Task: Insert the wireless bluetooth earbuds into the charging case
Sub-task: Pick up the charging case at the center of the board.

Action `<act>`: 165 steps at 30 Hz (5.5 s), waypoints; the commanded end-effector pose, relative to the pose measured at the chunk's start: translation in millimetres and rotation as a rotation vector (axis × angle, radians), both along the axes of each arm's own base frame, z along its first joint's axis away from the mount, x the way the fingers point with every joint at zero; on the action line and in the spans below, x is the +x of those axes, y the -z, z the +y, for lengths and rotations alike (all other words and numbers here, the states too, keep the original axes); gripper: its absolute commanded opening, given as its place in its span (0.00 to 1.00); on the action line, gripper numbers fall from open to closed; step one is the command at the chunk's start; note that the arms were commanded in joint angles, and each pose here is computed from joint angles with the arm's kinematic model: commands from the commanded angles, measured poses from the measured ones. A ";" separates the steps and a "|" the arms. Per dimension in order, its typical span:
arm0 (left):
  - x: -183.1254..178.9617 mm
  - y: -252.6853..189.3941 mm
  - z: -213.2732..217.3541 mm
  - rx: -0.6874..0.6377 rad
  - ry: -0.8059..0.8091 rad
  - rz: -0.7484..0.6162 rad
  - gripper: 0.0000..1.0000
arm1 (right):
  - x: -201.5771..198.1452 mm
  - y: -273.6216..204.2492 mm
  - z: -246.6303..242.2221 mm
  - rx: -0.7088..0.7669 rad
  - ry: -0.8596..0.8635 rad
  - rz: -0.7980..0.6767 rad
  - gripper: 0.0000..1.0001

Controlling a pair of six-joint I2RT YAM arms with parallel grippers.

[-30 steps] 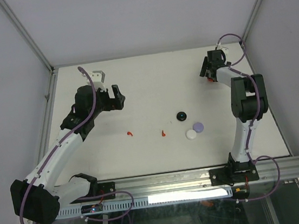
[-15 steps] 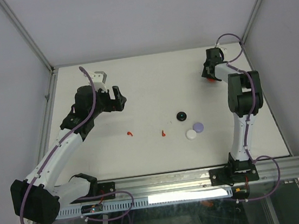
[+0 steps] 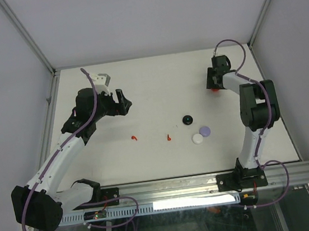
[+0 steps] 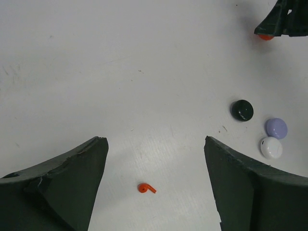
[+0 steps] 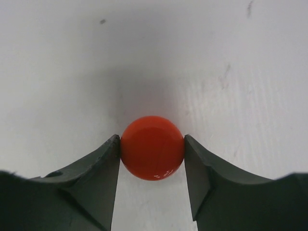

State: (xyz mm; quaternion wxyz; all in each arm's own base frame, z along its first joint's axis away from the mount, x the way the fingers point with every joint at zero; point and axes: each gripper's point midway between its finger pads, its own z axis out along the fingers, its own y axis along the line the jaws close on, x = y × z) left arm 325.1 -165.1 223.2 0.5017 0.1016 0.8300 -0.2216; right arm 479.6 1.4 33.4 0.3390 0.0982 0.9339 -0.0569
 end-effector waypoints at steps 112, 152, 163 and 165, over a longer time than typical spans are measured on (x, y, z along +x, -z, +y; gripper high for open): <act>-124.2 -146.4 -88.6 -0.449 0.733 -0.642 0.00 | -275.7 -316.5 297.9 0.847 -1.333 -1.034 0.67; -146.5 -136.7 -106.8 -0.478 0.878 -0.610 0.00 | -316.6 -337.9 323.3 0.976 -1.589 -1.072 0.33; -143.3 -130.8 -109.5 -0.455 0.870 -0.604 0.00 | -318.5 -338.8 325.4 0.993 -1.596 -1.056 0.33; -142.5 -130.0 -109.7 -0.445 0.868 -0.605 0.00 | -317.9 -337.8 325.9 0.990 -1.596 -1.051 0.29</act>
